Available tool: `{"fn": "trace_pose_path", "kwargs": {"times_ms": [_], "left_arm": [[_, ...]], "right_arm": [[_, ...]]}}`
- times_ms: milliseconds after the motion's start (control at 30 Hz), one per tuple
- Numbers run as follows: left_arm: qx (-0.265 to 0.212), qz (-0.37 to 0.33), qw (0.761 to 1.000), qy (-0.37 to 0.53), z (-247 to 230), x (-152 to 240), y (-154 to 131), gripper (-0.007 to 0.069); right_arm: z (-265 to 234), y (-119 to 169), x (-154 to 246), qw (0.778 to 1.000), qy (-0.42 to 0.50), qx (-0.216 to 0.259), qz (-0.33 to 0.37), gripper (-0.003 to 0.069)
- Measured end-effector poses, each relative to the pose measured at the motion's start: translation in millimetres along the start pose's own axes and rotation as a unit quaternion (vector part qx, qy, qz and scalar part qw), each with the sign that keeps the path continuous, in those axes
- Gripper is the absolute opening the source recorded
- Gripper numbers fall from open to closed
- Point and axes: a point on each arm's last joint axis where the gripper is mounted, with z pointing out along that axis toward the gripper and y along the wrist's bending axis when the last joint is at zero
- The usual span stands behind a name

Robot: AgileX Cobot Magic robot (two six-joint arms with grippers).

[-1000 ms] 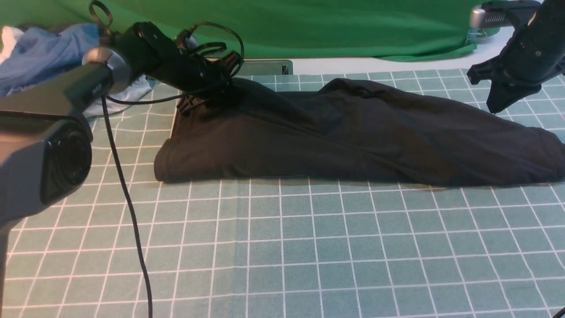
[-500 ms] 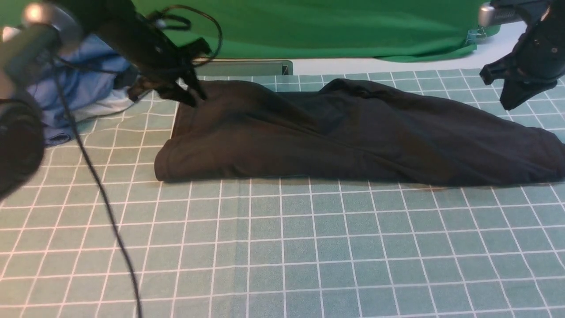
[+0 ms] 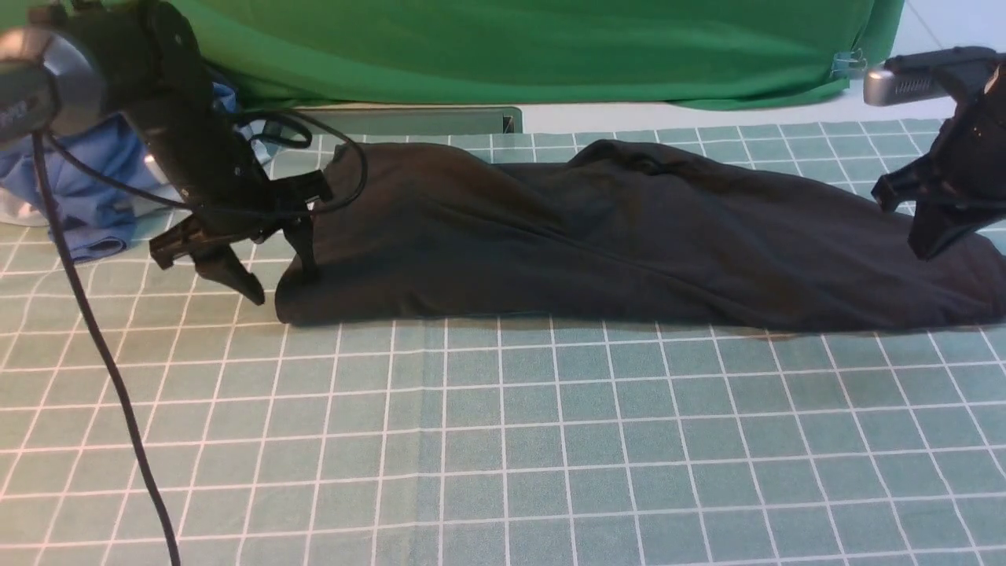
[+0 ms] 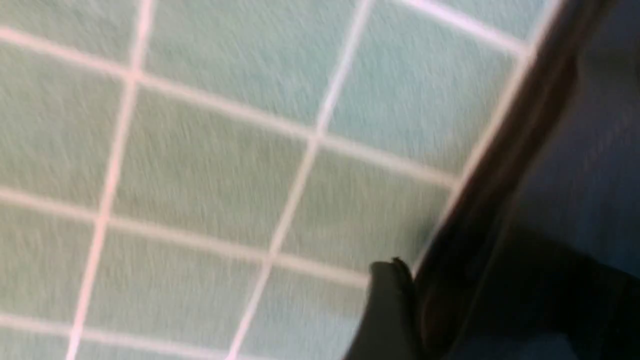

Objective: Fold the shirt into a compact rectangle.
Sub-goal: 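Pull the folded dark garment lengthwise by its ends to straighten it flat on the table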

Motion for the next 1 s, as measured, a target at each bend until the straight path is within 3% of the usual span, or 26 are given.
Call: {"fn": "trace_pose_path", "kwargs": {"times_ms": [233,433,500,600,733,867,1000], "left_arm": [[0.036,-0.006,0.999,0.017,17,-2,-5,0.0580],[0.055,-0.016,0.998,0.039,27,-2,-5,0.0572],[0.055,-0.016,0.997,0.048,29,-2,-4,0.0524],[0.061,-0.014,0.996,0.066,31,0,-4,0.0385],[0.090,0.028,0.993,0.076,28,3,-9,0.0109],[0.092,0.051,0.991,0.077,21,6,-11,0.0090],[0.084,0.064,0.993,0.061,8,7,-11,0.0090]], "right_arm": [[0,0,-2,1.000,-0.010,0.000,0.003,0.0028],[-1,0,-2,1.000,-0.010,0.000,0.004,0.0028],[-1,0,-2,1.000,-0.010,0.000,0.004,0.0028],[-1,0,-1,1.000,-0.005,0.001,0.003,0.0028],[-1,-12,5,1.000,0.017,0.003,-0.001,0.0036],[6,-32,7,0.999,0.029,0.007,0.023,0.0132],[27,-60,9,0.996,0.052,0.011,0.070,0.0386]]}}
